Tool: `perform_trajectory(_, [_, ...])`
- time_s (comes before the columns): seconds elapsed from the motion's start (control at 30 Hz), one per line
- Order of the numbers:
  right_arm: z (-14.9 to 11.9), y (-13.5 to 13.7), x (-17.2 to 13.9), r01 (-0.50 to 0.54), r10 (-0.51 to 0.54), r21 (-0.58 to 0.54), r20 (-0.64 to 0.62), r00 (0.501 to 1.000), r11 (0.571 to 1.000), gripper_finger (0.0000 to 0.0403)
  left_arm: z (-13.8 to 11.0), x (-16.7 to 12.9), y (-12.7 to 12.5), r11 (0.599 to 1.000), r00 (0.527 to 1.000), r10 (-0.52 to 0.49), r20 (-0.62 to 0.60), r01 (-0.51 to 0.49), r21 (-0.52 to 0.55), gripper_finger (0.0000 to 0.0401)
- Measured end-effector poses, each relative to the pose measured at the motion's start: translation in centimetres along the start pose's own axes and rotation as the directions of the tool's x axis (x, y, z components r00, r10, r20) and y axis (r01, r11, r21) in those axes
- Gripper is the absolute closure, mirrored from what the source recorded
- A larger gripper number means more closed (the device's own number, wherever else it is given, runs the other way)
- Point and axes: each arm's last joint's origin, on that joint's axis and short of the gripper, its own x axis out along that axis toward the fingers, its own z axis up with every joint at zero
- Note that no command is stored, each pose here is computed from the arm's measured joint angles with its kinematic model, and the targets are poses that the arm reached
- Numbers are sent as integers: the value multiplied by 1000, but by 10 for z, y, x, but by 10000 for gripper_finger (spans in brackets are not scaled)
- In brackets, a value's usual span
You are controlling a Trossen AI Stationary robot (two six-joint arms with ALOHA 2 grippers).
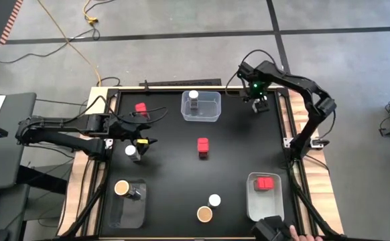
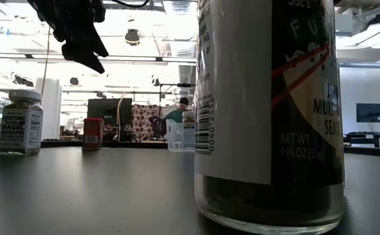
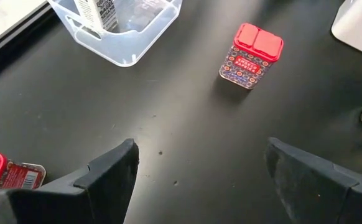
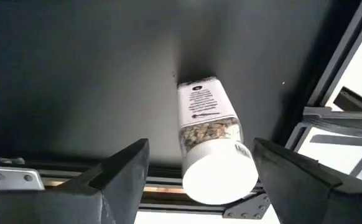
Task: Sort spices by type
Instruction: Put the top right white spice bottle into the transparent bin
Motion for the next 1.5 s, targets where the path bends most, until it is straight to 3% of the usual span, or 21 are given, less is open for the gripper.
perform_trajectory(0.5, [11, -11, 33, -15, 1, -66, -204, 979, 998, 85, 0, 0, 0, 1000, 1000, 0, 0, 0, -7, 68])
perform_trajectory(1.1, [10, -17, 47, -46, 31, -55, -239, 970, 997, 89, 0, 0, 0, 1000, 1000, 0, -2, 0, -3, 68])
perform_trajectory(1.23, [8, -16, 47, -68, 53, -52, -250, 967, 996, 112, 0, 0, 0, 1000, 1000, 0, -2, 0, -3, 68])
perform_trajectory(1.4, [7, -16, 47, -63, 53, -35, -251, 966, 997, 177, 0, 0, 0, 1000, 1000, 0, -2, 0, 4, 68])
perform_trajectory(1.5, [7, -16, 47, -63, 53, -34, -251, 967, 997, 183, 0, 0, 0, 1000, 1000, 0, -1, 0, 9, 68])
